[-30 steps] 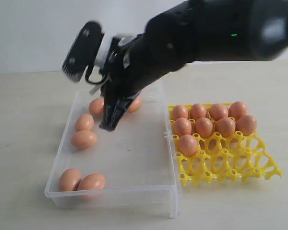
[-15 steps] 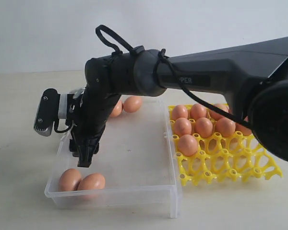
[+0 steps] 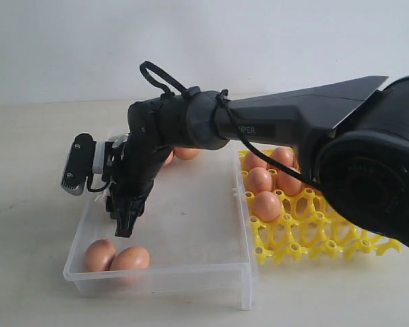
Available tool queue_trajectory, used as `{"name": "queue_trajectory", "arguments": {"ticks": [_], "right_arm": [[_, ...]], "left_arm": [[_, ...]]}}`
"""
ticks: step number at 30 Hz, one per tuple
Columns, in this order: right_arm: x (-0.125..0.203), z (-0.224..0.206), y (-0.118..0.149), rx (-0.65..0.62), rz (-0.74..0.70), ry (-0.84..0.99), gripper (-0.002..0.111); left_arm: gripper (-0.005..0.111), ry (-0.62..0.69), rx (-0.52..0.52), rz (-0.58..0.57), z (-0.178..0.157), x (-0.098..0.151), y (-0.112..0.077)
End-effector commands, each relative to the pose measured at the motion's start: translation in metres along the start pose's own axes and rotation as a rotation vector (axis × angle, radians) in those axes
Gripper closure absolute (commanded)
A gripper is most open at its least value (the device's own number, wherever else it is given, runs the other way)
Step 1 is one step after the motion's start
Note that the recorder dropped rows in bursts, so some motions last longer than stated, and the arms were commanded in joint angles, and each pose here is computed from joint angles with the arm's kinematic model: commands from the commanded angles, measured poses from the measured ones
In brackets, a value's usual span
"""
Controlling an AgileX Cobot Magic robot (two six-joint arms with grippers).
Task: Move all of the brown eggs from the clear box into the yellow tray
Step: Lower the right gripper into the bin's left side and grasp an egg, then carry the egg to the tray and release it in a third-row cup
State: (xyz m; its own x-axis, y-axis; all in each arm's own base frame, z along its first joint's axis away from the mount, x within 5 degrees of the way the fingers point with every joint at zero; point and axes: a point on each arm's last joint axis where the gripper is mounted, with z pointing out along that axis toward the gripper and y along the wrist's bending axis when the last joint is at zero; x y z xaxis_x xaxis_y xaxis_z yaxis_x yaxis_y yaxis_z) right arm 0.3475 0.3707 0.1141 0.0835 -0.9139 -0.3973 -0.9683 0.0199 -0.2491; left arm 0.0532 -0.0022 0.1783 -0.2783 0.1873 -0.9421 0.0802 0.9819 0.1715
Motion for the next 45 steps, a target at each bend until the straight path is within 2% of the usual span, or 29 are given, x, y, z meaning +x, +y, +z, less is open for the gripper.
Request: {"name": "queue_trajectory", "arguments": {"ticks": [1, 5, 9, 13, 17, 22, 28, 36, 45], "right_arm": [[-0.004, -0.019, -0.009, 0.018, 0.064, -0.036, 0.108], [-0.005, -0.053, -0.022, 0.133, 0.169, -0.129, 0.108], [0.012, -0.100, -0.028, 0.318, 0.379, -0.279, 0.108], [0.058, -0.139, -0.016, 0.478, 0.574, -0.400, 0.108], [0.114, -0.167, 0.013, 0.579, 0.742, -0.485, 0.108], [0.165, -0.186, 0.048, 0.628, 0.868, -0.516, 0.108], [0.202, -0.184, 0.073, 0.631, 0.894, -0.475, 0.108], [0.224, -0.170, 0.083, 0.610, 0.927, -0.400, 0.108], [0.231, -0.150, 0.086, 0.558, 0.959, -0.359, 0.108]], "left_arm": [[0.107, -0.016, -0.003, 0.004, -0.001, -0.002, 0.000], [0.107, -0.016, -0.003, 0.004, -0.001, -0.002, 0.000], [0.107, -0.016, -0.003, 0.004, -0.001, -0.002, 0.000], [0.107, -0.016, -0.003, 0.004, -0.001, -0.002, 0.000], [0.107, -0.016, -0.003, 0.004, -0.001, -0.002, 0.000], [0.107, -0.016, -0.003, 0.004, -0.001, -0.002, 0.000], [0.107, -0.016, -0.003, 0.004, -0.001, -0.002, 0.000], [0.107, -0.016, -0.003, 0.004, -0.001, -0.002, 0.000], [0.107, -0.016, -0.003, 0.004, -0.001, -0.002, 0.000]]}}
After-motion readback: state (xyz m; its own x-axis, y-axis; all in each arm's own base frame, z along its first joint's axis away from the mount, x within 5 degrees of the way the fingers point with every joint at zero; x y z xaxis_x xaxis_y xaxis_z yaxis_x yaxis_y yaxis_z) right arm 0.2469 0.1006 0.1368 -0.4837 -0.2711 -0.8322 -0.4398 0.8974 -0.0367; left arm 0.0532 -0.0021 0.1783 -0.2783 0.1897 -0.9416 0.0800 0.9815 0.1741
